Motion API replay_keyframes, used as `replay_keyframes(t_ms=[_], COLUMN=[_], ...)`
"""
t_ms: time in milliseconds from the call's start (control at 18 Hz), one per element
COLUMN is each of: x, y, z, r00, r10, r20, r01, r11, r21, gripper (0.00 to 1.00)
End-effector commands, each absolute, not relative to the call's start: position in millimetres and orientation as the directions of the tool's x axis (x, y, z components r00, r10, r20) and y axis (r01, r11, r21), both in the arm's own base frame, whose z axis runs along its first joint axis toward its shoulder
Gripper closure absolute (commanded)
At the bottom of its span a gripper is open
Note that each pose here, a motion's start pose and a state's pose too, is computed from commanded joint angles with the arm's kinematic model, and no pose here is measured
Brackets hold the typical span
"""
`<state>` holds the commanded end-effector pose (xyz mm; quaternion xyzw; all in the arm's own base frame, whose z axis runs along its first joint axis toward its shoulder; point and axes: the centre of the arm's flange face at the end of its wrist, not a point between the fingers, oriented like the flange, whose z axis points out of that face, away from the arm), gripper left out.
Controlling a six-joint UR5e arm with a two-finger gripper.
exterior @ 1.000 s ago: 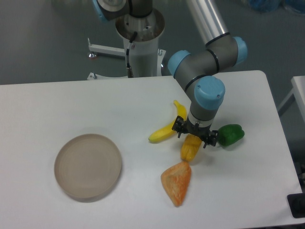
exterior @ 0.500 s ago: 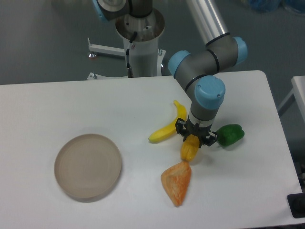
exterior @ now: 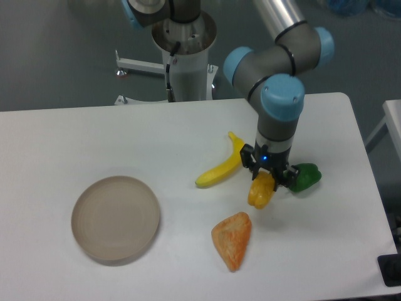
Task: Pick up the yellow pepper from the table
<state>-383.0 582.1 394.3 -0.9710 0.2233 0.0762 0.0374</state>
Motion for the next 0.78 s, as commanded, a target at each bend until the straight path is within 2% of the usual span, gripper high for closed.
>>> replay_keyframes(t_ms=[111,778], x=[-386.8,-391.6], y=[586.1,589.3], z=[407.9,401.2], r00=[0.877,0.864], r10=[-0.442,-0.464], r20=[-0.189,-0.193], r01=[-0.454,-0.476], r11=[-0.891,-0.879], r21=[-0.023,-0.017], gripper=[0.53,0.53])
